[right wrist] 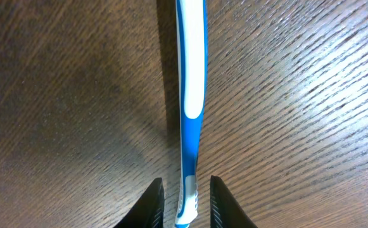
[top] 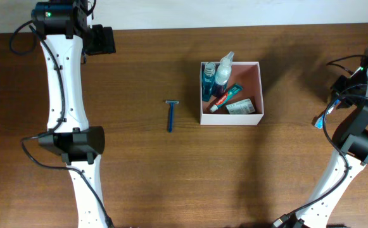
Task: Pack container
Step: 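Close the right gripper on the toothbrush handle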
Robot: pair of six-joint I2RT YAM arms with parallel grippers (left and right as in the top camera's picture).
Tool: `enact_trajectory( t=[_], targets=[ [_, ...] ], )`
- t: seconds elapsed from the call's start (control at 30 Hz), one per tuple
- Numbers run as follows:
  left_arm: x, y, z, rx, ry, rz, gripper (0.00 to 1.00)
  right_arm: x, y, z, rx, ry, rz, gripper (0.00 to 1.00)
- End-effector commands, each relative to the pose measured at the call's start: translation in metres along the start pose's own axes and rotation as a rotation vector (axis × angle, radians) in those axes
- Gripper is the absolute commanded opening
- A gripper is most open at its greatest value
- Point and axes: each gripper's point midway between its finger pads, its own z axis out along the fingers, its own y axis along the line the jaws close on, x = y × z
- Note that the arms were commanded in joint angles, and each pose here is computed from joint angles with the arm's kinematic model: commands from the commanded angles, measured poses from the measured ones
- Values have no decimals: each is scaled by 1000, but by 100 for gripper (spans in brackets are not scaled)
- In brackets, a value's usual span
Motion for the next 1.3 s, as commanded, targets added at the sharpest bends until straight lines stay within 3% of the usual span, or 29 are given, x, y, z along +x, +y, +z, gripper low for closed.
enact_trajectory(
  t=[0.0,0.47,0.67,1.27],
  targets=[
    [1,3,5,-13,9,-10,99,3,-4,11,15,24,12,20],
    [1,3,5,-14,9,-10,99,6,-5,22,15,37,20,19],
    [1,3,5,-13,9,-10,99,5,-5,22,14,34,20,4],
    [1,3,5,-13,9,-10,99,5,4,6,-33,34,19,4]
  ],
)
